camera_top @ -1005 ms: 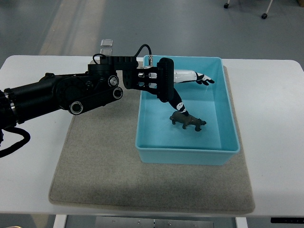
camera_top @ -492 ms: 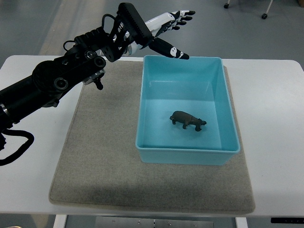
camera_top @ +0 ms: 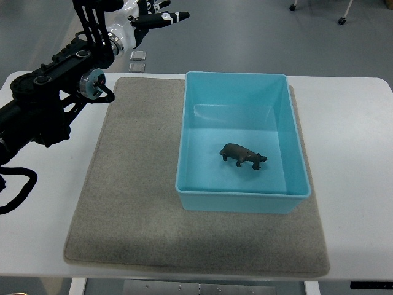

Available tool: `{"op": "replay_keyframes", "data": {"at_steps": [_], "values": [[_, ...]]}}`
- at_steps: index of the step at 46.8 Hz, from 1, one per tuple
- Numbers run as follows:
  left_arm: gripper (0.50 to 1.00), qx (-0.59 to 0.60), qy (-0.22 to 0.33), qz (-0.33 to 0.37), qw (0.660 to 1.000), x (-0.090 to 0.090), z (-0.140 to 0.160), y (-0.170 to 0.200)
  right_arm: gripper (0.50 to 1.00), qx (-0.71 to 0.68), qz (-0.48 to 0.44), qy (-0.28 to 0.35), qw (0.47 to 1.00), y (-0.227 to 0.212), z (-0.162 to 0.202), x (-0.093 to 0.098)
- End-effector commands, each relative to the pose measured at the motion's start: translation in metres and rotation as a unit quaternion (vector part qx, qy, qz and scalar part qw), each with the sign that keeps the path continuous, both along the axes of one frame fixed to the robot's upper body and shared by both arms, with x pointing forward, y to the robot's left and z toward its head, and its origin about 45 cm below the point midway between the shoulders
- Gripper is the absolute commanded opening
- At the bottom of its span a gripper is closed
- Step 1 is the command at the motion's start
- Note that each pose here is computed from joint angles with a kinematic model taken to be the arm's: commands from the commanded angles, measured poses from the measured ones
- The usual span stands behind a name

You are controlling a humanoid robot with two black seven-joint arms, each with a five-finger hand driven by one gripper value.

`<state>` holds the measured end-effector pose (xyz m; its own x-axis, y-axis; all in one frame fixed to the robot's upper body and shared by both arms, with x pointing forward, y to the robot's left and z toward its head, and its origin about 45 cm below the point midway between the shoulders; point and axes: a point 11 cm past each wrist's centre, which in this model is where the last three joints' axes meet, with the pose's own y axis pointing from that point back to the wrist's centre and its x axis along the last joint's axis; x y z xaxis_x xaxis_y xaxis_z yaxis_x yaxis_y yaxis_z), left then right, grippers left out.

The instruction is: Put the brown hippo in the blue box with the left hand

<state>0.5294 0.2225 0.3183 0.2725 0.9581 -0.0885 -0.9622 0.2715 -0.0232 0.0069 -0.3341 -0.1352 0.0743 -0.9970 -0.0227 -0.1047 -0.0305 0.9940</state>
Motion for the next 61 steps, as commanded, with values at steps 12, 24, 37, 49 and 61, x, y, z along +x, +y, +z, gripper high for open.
{"op": "replay_keyframes", "data": {"at_steps": [12, 24, 37, 49, 61], "values": [[0.996, -0.166, 0.045, 0.069, 0.983, -0.008, -0.032, 0.044, 0.936, 0.0, 0.0, 0.0, 1.0, 0.0, 0.0, 0.0], [0.999, -0.204, 0.061, 0.114, 0.97, -0.016, -0.057, 0.072, 0.936, 0.0, 0.0, 0.0, 1.0, 0.0, 0.0, 0.0], [0.999, -0.199, 0.079, 0.133, 0.968, -0.023, -0.079, 0.085, 0.936, 0.0, 0.0, 0.0, 1.0, 0.0, 0.0, 0.0], [0.996, -0.197, 0.081, 0.134, 0.968, -0.024, -0.081, 0.087, 0.936, 0.0, 0.0, 0.0, 1.0, 0.0, 0.0, 0.0], [0.999, -0.197, 0.081, 0.133, 0.968, -0.024, -0.081, 0.086, 0.936, 0.0, 0.0, 0.0, 1.0, 0.0, 0.0, 0.0]]}}
